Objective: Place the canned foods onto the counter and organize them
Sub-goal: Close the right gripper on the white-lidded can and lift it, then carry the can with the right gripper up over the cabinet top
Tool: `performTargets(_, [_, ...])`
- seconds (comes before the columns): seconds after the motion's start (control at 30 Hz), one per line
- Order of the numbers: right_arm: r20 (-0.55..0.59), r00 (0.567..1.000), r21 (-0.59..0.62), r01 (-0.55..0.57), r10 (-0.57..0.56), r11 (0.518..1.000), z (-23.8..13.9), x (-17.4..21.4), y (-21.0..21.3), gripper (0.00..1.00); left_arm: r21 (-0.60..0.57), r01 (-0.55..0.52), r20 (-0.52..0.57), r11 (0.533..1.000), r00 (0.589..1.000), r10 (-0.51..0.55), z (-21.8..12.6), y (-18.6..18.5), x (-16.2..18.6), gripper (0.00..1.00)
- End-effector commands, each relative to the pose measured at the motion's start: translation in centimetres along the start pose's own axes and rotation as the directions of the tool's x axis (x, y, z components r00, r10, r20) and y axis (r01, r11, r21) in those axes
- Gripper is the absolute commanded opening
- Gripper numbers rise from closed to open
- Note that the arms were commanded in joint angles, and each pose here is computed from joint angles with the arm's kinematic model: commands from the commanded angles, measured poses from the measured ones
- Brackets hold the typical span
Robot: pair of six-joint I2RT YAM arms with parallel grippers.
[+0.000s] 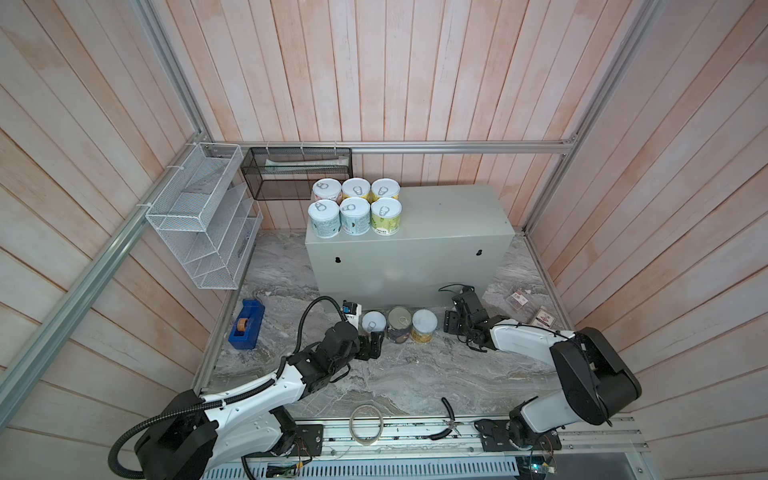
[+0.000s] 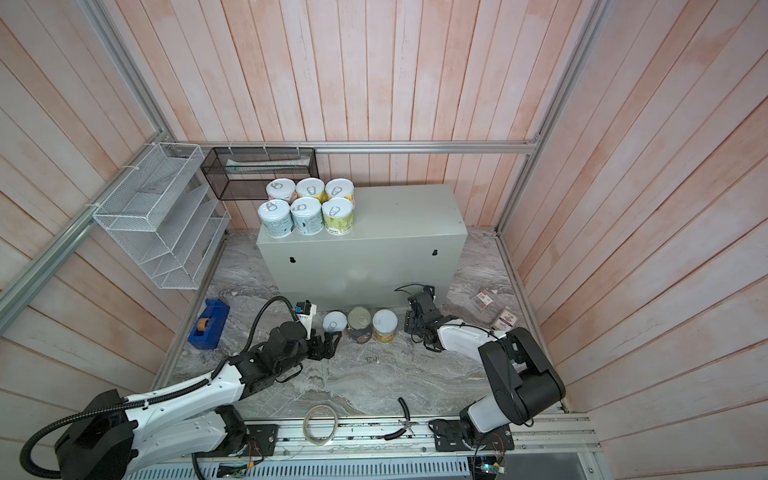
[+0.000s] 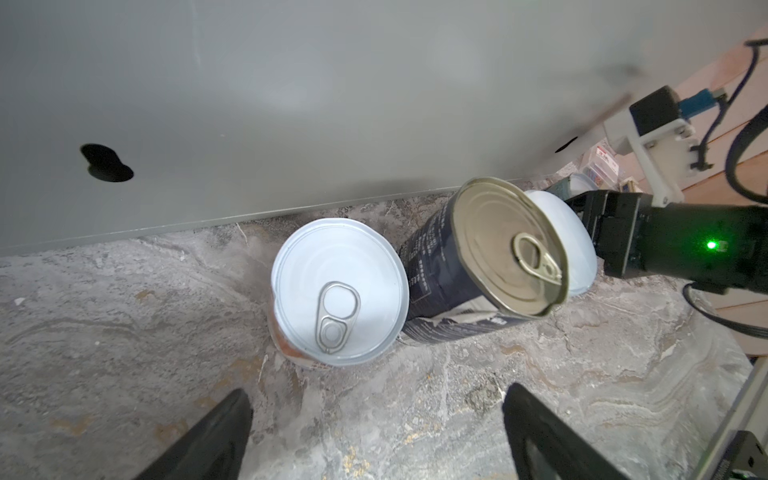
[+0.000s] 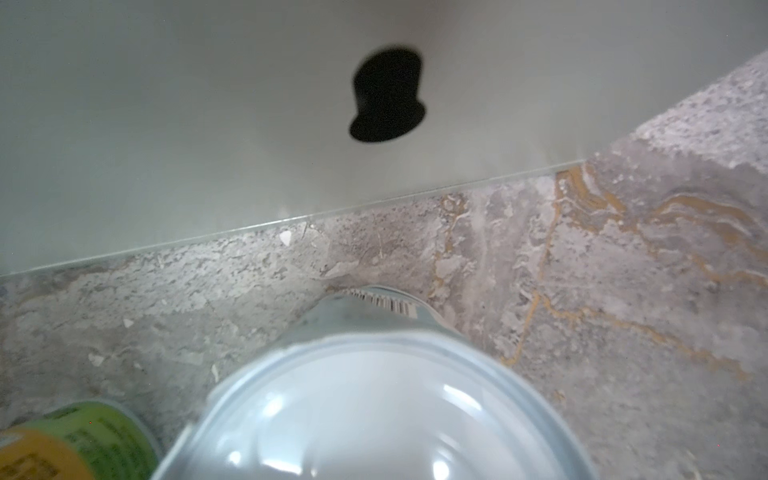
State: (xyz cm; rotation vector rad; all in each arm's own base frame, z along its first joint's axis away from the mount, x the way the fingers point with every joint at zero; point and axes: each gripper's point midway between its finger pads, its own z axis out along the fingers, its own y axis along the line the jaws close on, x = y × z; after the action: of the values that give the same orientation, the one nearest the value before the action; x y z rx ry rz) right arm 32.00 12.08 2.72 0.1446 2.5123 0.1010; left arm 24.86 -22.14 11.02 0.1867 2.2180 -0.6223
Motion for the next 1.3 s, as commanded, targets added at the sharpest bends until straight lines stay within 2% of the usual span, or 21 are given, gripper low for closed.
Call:
performTargets(0.0, [0.002,1.000,-0.015,0.005,-0.005,1.000,-0.1,-0.1,0.2,0.07,-0.008,-0.007,0.003,1.000,1.000,0.008,0.2,0.2,0.0,0.96])
performTargets(0.03, [-0.001,1.000,-0.014,0.009,-0.009,1.000,-0.2,-0.2,0.2,0.00,-0.006,-0.008,0.004,1.000,1.000,0.008,0.2,0.2,-0.1,0.96])
performTargets(0.27, [0.013,0.998,-0.062,0.054,-0.053,0.997,-3.2,-1.2,0.8,0.00,-0.007,-0.013,0.008,1.000,1.000,0.013,-0.3,0.1,-0.5,0.96])
performTargets(0.37, [0.020,0.996,-0.131,0.085,-0.084,0.988,-5.5,-1.8,1.7,0.00,0.005,-0.009,0.002,1.000,1.000,0.009,-0.6,0.0,-0.2,0.95])
performTargets(0.57, [-0.039,0.991,-0.257,0.111,-0.125,0.960,-10.1,-1.5,3.3,0.00,0.000,-0.001,-0.002,1.000,1.000,0.001,-1.2,0.3,0.1,0.95])
performTargets(0.87, [0.033,0.982,-0.376,0.185,-0.186,0.908,-17.4,-3.0,6.1,0.00,0.020,-0.002,0.004,1.000,1.000,0.002,-1.7,0.0,-0.1,0.95])
performTargets(1.07, [0.105,0.965,-0.397,0.264,-0.242,0.879,-22.0,-5.8,8.9,0.00,0.042,0.007,-0.032,0.999,0.999,-0.006,-1.9,-0.4,0.4,0.95])
performTargets(1.27, [0.176,0.953,-0.417,0.298,-0.245,0.859,-26.6,-9.6,10.8,0.00,0.032,-0.013,-0.044,0.999,0.999,0.015,-3.1,-0.7,-0.4,0.95])
